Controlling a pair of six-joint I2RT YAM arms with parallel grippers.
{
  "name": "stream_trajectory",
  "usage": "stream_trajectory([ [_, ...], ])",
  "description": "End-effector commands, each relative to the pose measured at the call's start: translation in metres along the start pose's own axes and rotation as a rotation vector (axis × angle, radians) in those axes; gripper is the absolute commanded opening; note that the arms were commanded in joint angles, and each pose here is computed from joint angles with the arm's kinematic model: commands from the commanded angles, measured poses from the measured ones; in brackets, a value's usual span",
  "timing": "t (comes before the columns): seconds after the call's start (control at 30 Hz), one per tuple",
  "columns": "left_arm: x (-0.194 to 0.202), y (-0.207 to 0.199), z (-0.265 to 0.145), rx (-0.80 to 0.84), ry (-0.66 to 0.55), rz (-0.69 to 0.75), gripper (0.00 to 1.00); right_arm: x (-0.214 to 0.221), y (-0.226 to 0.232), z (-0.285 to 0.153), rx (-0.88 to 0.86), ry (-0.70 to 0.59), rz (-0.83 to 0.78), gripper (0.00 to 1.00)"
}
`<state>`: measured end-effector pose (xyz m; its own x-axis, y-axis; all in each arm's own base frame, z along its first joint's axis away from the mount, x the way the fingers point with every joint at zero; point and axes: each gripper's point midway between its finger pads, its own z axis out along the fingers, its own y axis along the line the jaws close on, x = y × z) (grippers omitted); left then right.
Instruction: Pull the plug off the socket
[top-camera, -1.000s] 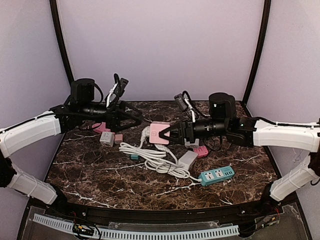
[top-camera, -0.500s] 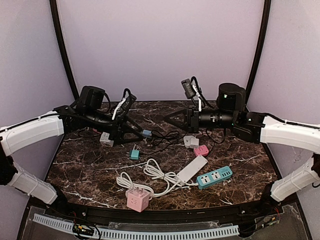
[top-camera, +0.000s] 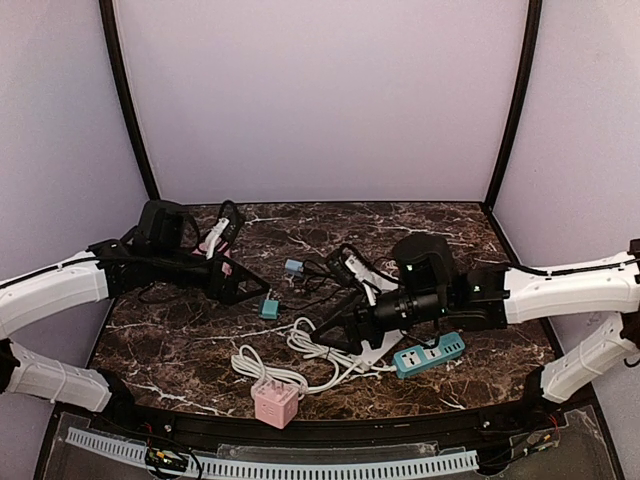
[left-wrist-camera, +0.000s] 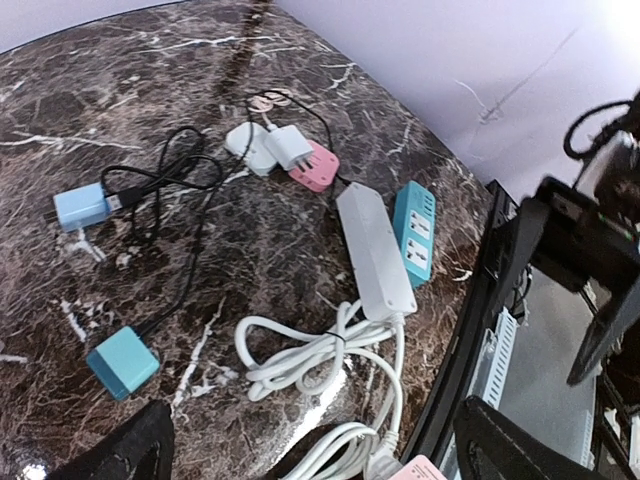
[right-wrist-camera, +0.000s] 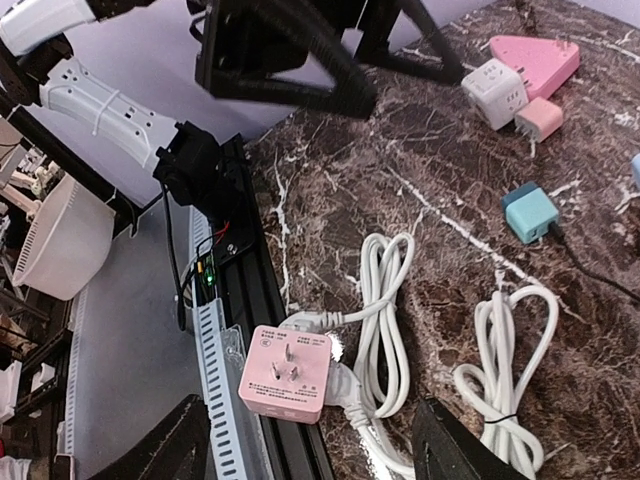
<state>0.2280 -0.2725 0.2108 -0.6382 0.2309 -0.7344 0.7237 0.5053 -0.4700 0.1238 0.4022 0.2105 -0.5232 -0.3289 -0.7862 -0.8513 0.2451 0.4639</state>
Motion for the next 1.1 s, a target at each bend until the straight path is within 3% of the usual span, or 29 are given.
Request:
stream_trajectory([
  [0.0, -0.014, 0.036, -0.012, -0.131, -0.071, -0.117, 0.97, 0.017, 0.009, 0.034, -0.031, 0.082, 0.042, 0.68],
  [0.3, -0.047, 0.067, -0.023, -0.215, -0.065, -0.053, 0.97, 0.047, 0.045, 0.096, -0.141, 0.233, 0.05, 0.58],
  [0.97, -0.037, 0.073, -0.021, -0.203, -0.069, -0.046, 0.98, 0.084, 0.035, 0.129, -0.084, 0.331, 0.001, 0.56],
  [1.07, -0.036, 0.072, -0.021, -0.201, -0.07, -0.046, 0.98, 0.086, 0.036, 0.131, -0.09, 0.337, -0.01, 0.47],
])
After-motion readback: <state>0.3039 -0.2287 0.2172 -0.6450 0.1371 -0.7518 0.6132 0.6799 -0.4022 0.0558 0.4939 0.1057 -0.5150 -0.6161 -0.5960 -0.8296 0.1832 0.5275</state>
